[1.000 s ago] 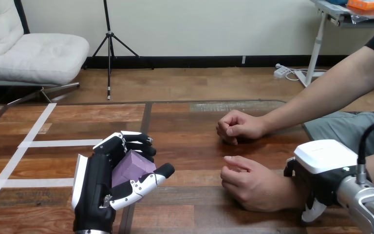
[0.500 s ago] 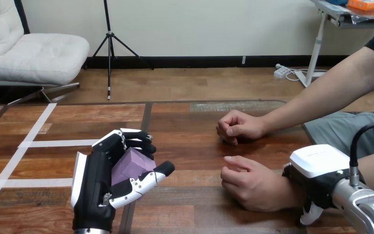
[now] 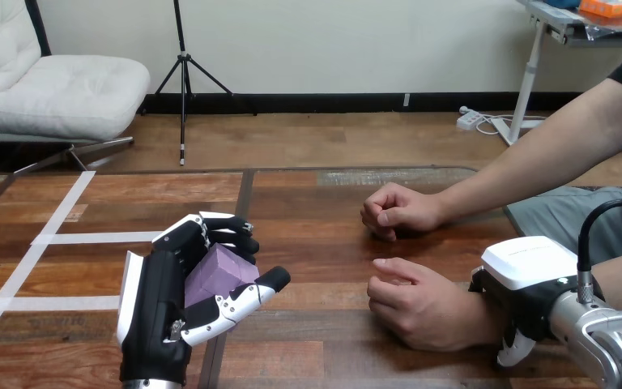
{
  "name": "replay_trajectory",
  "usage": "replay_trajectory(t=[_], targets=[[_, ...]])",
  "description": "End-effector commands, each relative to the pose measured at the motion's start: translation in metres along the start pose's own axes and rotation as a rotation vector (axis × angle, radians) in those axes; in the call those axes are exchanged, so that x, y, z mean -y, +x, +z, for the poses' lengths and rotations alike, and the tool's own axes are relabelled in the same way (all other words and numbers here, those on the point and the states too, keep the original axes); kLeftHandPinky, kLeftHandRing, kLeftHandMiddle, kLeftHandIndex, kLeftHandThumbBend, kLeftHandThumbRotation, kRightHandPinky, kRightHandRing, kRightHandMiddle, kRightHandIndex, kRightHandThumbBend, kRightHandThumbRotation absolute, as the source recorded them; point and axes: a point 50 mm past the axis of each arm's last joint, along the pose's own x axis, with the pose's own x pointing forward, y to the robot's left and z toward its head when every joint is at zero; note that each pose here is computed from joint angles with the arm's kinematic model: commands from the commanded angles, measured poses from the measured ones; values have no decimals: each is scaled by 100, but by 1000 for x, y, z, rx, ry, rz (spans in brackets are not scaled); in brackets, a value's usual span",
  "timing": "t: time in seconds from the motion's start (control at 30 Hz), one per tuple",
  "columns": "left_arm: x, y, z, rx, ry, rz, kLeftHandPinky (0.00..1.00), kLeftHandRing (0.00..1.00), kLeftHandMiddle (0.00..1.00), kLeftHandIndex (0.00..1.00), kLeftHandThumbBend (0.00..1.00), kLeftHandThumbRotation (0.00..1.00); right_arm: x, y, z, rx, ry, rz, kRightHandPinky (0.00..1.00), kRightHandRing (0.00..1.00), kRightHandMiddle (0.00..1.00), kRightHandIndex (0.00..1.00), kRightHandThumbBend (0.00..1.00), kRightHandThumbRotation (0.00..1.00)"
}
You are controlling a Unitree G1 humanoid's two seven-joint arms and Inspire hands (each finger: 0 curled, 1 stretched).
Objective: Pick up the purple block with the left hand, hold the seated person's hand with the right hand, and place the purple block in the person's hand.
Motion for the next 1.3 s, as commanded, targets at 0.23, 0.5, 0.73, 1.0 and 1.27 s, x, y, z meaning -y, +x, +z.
replay_trajectory(t=[0.23, 0.5, 0.73, 1.0, 1.27], targets=[[0, 12, 15, 88, -10, 2, 38, 43, 50, 51, 75, 4, 7, 10, -3, -25, 34, -31, 41, 51, 57, 65, 71, 0], [-1, 12, 15, 88, -12, 4, 38, 43, 49, 51, 76, 4, 5, 13, -5, -27, 49, -26, 34, 45, 53, 65, 70, 0], [-1, 12, 15, 93, -6, 5, 38, 43, 49, 51, 76, 5, 5, 14, -7, -26, 56, -38, 29, 39, 48, 64, 68, 0], [-1, 13, 15, 93, -7, 7, 38, 43, 49, 51, 76, 5, 9, 9, -10, -6, 88, -100, 27, 36, 45, 59, 69, 0], [-1, 13, 15, 91, -12, 8, 38, 43, 49, 51, 76, 4, 12, 6, -12, 13, 120, -150, 30, 39, 47, 58, 68, 0]])
